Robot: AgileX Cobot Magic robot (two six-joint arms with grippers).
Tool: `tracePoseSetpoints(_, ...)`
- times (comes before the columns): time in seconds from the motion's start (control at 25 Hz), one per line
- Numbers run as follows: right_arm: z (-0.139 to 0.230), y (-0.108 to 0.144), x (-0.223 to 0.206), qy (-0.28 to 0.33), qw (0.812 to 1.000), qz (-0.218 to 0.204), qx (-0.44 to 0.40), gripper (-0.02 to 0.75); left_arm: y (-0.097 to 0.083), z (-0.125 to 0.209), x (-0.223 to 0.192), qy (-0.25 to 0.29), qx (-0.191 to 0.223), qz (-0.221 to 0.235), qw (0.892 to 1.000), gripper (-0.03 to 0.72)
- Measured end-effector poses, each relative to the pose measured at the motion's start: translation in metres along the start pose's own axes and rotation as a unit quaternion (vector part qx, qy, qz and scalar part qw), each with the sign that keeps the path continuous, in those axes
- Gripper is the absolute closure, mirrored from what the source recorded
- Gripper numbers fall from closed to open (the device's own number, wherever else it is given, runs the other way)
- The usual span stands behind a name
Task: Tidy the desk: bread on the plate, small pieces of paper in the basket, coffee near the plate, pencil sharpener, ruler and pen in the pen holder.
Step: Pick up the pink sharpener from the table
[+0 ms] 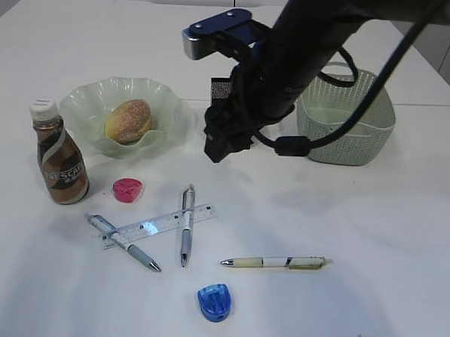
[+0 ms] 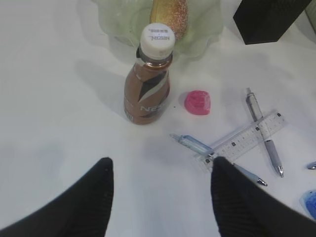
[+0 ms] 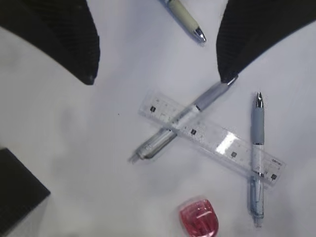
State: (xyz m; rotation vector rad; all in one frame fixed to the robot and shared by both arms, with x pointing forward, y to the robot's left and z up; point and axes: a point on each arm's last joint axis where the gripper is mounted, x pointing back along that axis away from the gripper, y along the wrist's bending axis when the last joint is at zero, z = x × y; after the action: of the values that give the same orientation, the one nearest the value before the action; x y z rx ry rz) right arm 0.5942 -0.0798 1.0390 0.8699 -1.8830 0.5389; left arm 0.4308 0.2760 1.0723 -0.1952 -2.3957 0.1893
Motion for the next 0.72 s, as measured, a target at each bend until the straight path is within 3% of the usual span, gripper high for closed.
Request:
tracePoseSetpoints(0.16,-0.018,0.011,-0.025,0.004,0.999,-0.012,0.033,0.169,0.004,0.000,0.000,-0.001,0.004,-0.008,1.000,0.252)
tracePoseSetpoints(0.44,-0.037,0.034,-0.065,-0.001,0.997,-0.035,0.064,0.169,0.031,-0.002,-0.004,0.004,0.044,-0.062,0.997,0.253)
tracePoseSetpoints(0.72,-0.056,0.048,-0.100,-0.027,0.995,-0.043,0.084,0.169,0.034,-0.001,-0.011,0.016,0.056,-0.062,0.996,0.253)
